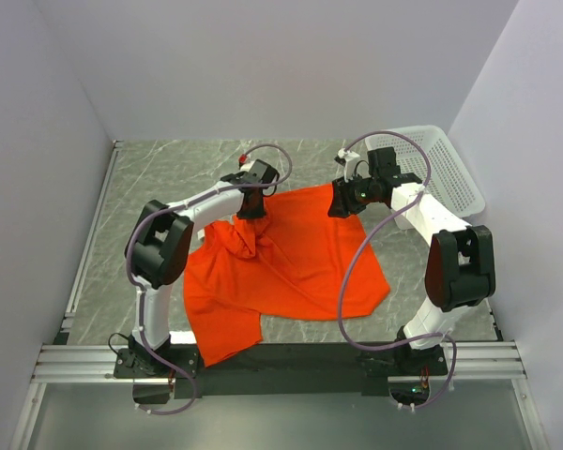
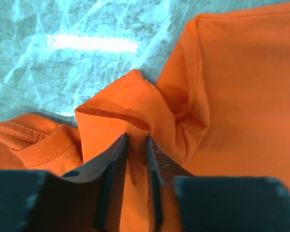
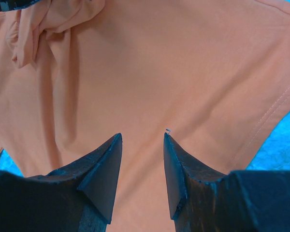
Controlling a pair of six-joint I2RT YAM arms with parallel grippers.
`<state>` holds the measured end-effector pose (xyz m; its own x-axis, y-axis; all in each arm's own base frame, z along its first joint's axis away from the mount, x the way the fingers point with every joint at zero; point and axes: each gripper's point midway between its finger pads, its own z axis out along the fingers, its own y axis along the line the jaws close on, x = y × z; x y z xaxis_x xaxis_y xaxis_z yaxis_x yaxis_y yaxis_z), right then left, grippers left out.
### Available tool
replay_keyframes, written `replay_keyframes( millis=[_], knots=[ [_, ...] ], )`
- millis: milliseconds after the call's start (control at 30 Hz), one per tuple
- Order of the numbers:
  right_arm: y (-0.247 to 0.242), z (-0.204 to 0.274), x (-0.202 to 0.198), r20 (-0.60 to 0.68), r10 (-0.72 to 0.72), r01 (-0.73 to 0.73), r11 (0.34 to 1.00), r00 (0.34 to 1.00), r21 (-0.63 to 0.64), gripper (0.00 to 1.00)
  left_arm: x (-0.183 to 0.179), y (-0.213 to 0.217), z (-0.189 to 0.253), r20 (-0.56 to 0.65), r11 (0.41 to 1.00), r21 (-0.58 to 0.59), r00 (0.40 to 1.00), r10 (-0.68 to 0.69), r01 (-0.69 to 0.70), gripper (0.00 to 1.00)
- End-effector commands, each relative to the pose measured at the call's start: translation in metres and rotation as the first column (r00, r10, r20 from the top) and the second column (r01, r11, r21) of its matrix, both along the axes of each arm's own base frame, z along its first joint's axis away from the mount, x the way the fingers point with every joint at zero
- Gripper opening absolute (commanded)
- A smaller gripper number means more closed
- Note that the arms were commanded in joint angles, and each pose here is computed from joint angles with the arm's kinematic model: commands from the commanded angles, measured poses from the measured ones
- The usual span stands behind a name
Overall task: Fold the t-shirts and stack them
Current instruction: Flatten the tshirt out
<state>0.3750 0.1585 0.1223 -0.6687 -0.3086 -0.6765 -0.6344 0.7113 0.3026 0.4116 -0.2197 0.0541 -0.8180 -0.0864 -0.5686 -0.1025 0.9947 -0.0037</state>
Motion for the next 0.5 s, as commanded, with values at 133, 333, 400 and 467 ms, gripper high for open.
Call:
replay_keyframes(
  millis=[133, 333, 400, 467],
  knots=[
    [-0.001, 0.007, 0.003, 0.024, 0.006, -0.006, 1.000, 1.000, 0.011, 0.47, 0.005, 0.007, 0.017, 0.042, 0.997, 0.073, 0.999, -0.014, 0.011, 0.16],
    [-0.002, 0.006, 0.004, 0.025, 0.004, -0.005, 1.000, 1.000, 0.005, 0.47, 0.002, 0.002, 0.045, 0.090, 0.998, 0.041, 0.995, -0.047, 0.043, 0.10],
    [-0.003, 0.005, 0.004, 0.024, 0.006, -0.006, 1.000, 1.000, 0.000, 0.47, -0.001, -0.002, 0.050, 0.091, 0.998, 0.015, 0.993, -0.070, 0.069, 0.10],
    [-0.003, 0.005, 0.004, 0.025, 0.007, -0.007, 1.000, 1.000, -0.006, 0.47, -0.006, -0.007, 0.059, 0.101, 0.995, -0.025, 0.990, -0.096, 0.099, 0.10]
  ],
)
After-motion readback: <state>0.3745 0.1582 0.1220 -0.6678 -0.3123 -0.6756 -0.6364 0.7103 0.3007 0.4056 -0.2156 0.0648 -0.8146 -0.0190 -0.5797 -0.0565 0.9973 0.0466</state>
